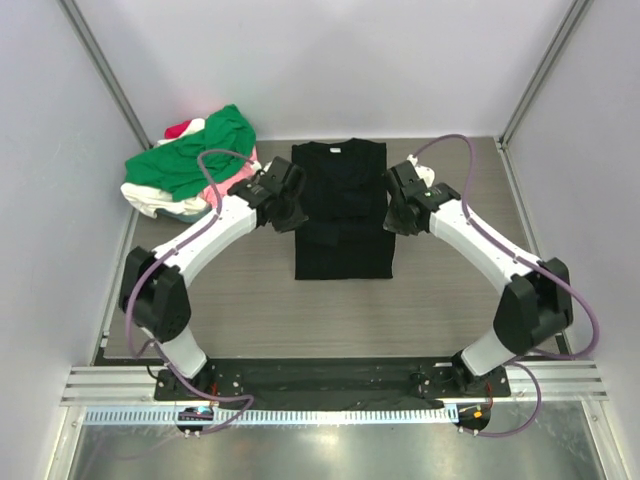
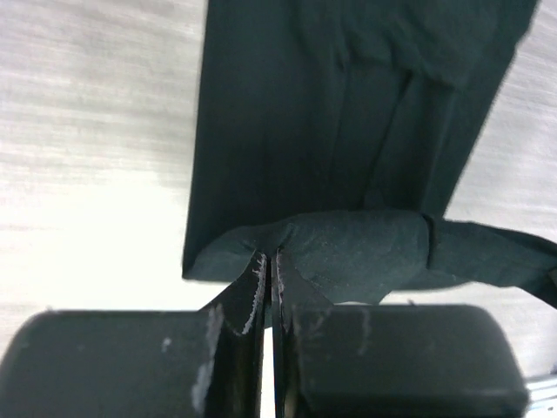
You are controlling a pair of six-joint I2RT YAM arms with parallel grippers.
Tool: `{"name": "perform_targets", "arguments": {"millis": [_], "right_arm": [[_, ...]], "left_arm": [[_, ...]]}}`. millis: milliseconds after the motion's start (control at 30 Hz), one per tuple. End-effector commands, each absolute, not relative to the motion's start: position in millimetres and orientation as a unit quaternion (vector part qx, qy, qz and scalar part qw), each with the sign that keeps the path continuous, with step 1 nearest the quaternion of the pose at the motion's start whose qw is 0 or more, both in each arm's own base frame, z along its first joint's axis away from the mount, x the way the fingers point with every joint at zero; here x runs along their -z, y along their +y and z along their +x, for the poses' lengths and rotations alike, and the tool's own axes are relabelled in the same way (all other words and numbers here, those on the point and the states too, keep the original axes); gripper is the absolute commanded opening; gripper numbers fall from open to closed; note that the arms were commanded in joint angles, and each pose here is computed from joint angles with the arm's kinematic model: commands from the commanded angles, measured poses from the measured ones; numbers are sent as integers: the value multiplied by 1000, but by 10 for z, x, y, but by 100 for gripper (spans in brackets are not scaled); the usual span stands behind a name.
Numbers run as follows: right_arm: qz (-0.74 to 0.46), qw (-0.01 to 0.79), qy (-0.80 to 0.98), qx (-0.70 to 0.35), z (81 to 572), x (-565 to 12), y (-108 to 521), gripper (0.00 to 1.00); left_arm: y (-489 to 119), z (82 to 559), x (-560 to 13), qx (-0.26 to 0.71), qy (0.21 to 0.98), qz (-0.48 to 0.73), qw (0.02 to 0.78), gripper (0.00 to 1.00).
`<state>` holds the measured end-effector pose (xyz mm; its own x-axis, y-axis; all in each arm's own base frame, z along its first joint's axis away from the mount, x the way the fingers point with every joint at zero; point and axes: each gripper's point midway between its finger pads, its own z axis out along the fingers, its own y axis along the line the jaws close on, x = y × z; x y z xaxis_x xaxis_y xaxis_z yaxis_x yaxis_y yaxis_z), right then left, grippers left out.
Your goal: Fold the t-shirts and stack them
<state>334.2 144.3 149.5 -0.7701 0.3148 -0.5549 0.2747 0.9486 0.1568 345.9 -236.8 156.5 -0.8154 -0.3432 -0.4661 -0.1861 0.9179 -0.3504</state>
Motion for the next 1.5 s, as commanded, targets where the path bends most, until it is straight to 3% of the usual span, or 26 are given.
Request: {"name": "perform_targets", "arguments": {"millis": [0,433,533,567,600,633,667,733,800,833,867,900,933,967,1033,1233,1467], "right_arm": [[136,316,938,-48,3623,-1582,1470,1],[135,265,954,-43,4271,-1006,1435,1],[141,252,956,-46,4445,-860,1422,4],[142,268,951,-60,4621,-995,1454,15],[146,251,955,-55,4716,-838,1428,35],[152,274,948,-64,4949,-1149,1402,64],[149,274,948,-69,5056,-1202,1411,71],[141,286,944,-79,5225,-1515,1462,77],[130,293,943,-87,5194,-1716,1481,77],[128,327,931,-104,5141,-2076,1492,77],[126,305,939,-100,4992,-1911,1486,77],[122,311,936,-113,4884,-1980,1535,77],[118,335,925,-135,4888,-2045,1605,77],[109,315,930,-156,4577,-1962,1651,76],[100,309,930,-175,4369,-1864,1808,73],[21,247,957,-149,3649,-1267,2308,67],[-10,203,971,-126,3677,-788,2533,61]], "left_arm": [[-2350,3646,-1632,150,943,-122,271,0],[-2215,4329,-987,128,957,-147,216,0],[-2210,4502,-839,142,959,-156,190,14],[-2190,4562,-825,143,959,-163,183,26],[-2186,4655,-670,142,961,-171,167,34],[-2198,4869,-954,173,953,-173,180,40],[-2165,5002,-1039,176,950,-180,184,51],[-2037,5010,-1007,174,954,-202,139,52],[-2004,5106,-1414,190,945,-203,172,52],[-1986,5052,-1714,196,940,-196,200,52],[-1970,5021,-1808,197,937,-194,215,53],[-1920,4781,-1485,178,947,-201,177,54],[-1982,4824,-1562,203,936,-197,207,54],[-1982,4696,-1873,227,925,-197,232,55],[-1949,4389,-1571,213,936,-198,201,56],[-1929,3597,-1410,191,954,-151,173,53],[-1452,2986,-1453,126,963,-110,213,54]]}}
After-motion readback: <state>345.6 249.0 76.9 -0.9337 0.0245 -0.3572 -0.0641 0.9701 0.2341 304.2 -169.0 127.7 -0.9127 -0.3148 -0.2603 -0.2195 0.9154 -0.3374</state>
